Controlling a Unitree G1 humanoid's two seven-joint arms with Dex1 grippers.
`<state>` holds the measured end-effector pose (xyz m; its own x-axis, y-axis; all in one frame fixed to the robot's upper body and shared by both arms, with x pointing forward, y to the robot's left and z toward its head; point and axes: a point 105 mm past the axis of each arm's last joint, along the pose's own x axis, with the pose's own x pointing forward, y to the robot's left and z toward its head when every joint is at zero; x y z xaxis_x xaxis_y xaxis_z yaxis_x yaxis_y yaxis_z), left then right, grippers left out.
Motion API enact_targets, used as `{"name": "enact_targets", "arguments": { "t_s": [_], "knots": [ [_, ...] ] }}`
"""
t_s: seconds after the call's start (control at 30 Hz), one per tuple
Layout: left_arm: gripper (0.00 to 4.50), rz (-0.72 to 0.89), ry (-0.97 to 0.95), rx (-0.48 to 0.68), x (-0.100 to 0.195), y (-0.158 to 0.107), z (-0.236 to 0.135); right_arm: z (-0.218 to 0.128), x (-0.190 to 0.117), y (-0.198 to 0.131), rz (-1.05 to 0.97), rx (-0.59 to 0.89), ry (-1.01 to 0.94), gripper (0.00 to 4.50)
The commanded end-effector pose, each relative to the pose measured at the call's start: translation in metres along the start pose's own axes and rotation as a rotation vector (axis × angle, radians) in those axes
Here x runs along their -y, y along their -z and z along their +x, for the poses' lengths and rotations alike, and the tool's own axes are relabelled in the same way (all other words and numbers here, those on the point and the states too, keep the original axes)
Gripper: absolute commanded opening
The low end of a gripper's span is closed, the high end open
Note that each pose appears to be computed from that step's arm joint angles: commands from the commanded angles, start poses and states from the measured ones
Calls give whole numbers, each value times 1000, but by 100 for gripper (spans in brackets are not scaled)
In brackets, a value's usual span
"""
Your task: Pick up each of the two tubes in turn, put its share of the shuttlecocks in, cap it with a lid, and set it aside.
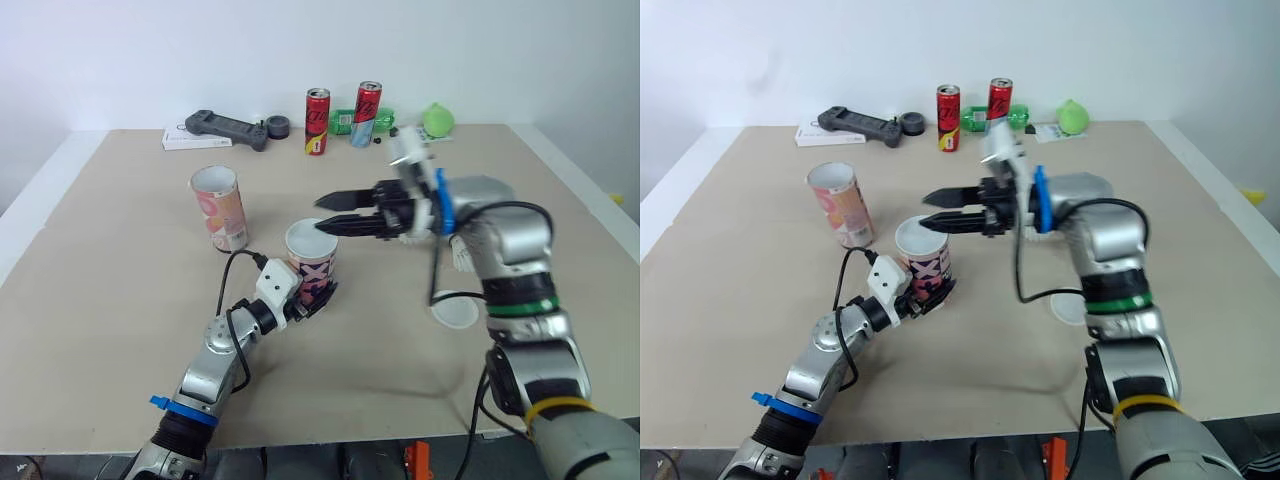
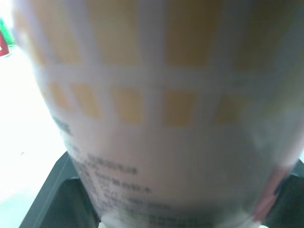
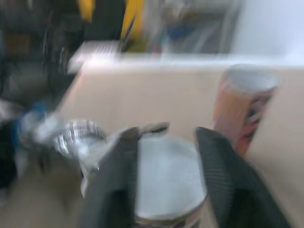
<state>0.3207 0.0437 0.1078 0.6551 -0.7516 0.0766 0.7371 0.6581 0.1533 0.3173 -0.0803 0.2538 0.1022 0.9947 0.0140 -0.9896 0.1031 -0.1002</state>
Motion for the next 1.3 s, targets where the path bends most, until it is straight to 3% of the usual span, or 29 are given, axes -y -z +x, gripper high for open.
{"name": "enact_targets", "arguments": {
  "t_s": [0.03,0.07,0.17,0.27,0.43,0.83,1.3],
  "knots": [
    [331,-11,17,-7,-5,1,-4,-10,-12,2,41,68,77,390],
    [363,-10,26,-4,-5,0,-5,-15,-13,8,74,92,115,445],
    [444,-12,57,7,-6,-5,-10,-21,-18,42,117,52,207,450],
    [444,-9,79,7,-11,-9,-21,-14,-28,83,107,-32,248,450],
    [444,-12,69,-28,-28,-15,-48,8,-28,118,62,-44,298,450],
    [444,-7,-89,-168,-54,-15,-124,54,6,122,-42,16,311,450],
    [444,-12,-143,-149,-49,-16,-127,95,17,123,-61,-3,191,450]
  ]
}}
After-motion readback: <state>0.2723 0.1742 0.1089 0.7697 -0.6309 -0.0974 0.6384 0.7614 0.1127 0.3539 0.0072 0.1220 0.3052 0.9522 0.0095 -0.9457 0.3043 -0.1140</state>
